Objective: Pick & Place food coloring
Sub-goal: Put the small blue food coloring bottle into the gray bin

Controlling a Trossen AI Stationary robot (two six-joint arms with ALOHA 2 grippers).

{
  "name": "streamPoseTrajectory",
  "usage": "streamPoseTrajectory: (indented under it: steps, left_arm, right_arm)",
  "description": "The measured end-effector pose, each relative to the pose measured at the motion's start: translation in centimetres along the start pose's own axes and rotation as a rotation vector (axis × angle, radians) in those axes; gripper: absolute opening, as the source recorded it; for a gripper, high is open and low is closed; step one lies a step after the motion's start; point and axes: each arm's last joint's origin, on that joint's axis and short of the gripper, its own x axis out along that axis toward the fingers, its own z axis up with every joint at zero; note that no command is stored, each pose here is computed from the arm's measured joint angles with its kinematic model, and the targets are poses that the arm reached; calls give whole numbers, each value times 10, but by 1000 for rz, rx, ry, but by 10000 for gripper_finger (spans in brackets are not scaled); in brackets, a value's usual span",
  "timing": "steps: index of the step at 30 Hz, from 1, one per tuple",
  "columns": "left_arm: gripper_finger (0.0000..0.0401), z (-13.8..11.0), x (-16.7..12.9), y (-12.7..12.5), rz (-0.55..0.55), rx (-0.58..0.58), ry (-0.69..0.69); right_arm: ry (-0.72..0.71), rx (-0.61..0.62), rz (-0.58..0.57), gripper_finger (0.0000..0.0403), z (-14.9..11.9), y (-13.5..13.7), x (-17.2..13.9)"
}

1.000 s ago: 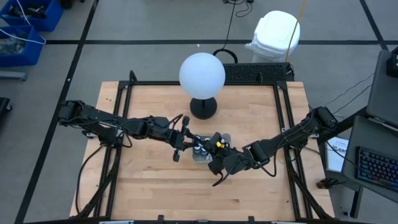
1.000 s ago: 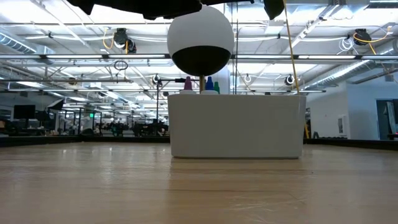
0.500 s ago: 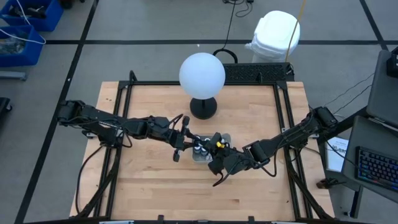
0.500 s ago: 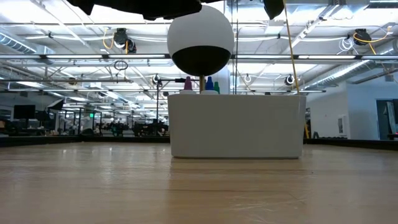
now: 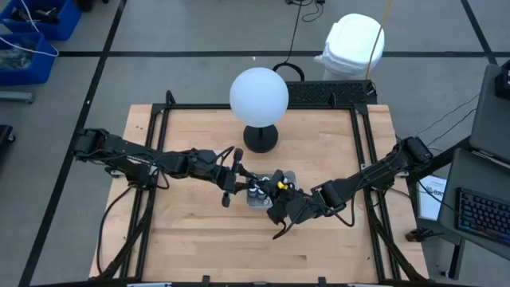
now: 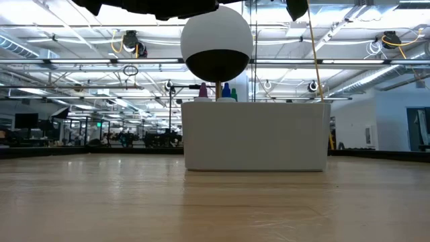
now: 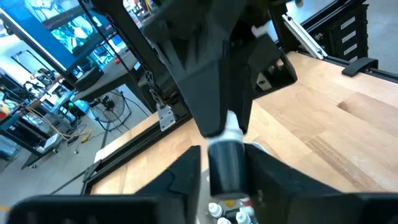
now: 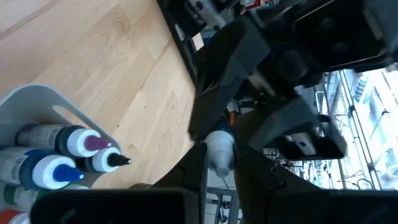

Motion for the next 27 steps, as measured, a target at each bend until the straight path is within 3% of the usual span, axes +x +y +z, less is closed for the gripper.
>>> streamPoseTrajectory:
  steps: [9, 15, 21, 24, 27]
  left_arm:
    - [259, 3, 0, -2, 17, 29, 4]
    - [329, 7, -22, -5, 96, 9, 186]
    - [341, 0, -54, -16, 41, -133, 367]
    - [321, -14, -63, -25, 36, -199, 404]
    - [279, -36, -67, -36, 53, -228, 435]
  right_arm:
    - [40, -8, -4, 49, -2, 2, 0]
    - [144, -12, 12, 49, -12, 6, -3]
    - [179, 107, 51, 49, -25, 0, -22]
    - [207, 162, 78, 49, -32, -7, -31]
    - [219, 249, 189, 46, -36, -17, -36]
